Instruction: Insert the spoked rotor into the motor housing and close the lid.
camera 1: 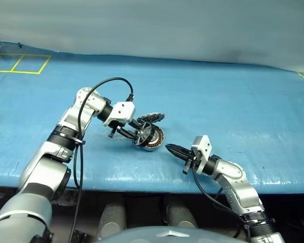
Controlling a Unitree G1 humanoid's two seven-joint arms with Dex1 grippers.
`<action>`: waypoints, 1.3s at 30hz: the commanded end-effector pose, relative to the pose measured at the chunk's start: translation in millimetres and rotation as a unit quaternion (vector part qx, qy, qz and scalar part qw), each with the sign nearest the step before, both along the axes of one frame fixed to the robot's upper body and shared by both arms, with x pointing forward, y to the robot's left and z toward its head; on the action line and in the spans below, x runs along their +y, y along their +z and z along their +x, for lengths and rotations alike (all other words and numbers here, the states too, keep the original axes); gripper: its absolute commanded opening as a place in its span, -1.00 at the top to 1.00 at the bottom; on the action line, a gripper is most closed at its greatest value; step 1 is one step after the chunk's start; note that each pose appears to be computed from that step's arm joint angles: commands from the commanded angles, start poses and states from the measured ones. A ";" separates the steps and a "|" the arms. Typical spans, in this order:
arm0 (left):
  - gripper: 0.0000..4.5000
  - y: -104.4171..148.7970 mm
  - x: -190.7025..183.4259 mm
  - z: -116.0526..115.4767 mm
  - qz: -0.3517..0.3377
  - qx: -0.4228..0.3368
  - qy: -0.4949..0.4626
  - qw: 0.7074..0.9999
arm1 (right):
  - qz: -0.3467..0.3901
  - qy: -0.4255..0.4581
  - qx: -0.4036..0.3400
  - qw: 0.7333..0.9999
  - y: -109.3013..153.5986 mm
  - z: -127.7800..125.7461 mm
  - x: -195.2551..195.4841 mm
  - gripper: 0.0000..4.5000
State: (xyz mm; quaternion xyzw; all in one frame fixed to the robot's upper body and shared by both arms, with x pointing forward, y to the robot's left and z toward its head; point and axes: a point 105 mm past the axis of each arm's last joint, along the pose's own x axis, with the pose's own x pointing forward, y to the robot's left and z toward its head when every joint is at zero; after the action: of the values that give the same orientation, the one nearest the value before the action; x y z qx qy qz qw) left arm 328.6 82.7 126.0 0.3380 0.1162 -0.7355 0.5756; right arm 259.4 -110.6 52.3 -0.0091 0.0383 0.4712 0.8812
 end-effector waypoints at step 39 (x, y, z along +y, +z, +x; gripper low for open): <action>-0.54 3.5 -17.4 16.6 0.005 -0.068 -0.013 0.998 | -0.001 -0.036 -0.026 0.999 6.6 3.4 -7.1 1.00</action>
State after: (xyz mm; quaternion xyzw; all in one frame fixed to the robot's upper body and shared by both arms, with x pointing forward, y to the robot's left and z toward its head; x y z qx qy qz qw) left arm 345.7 70.3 114.0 0.3999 0.1050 -0.7157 0.5630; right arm 259.5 -115.5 47.9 -0.0100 0.0408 0.4432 0.8954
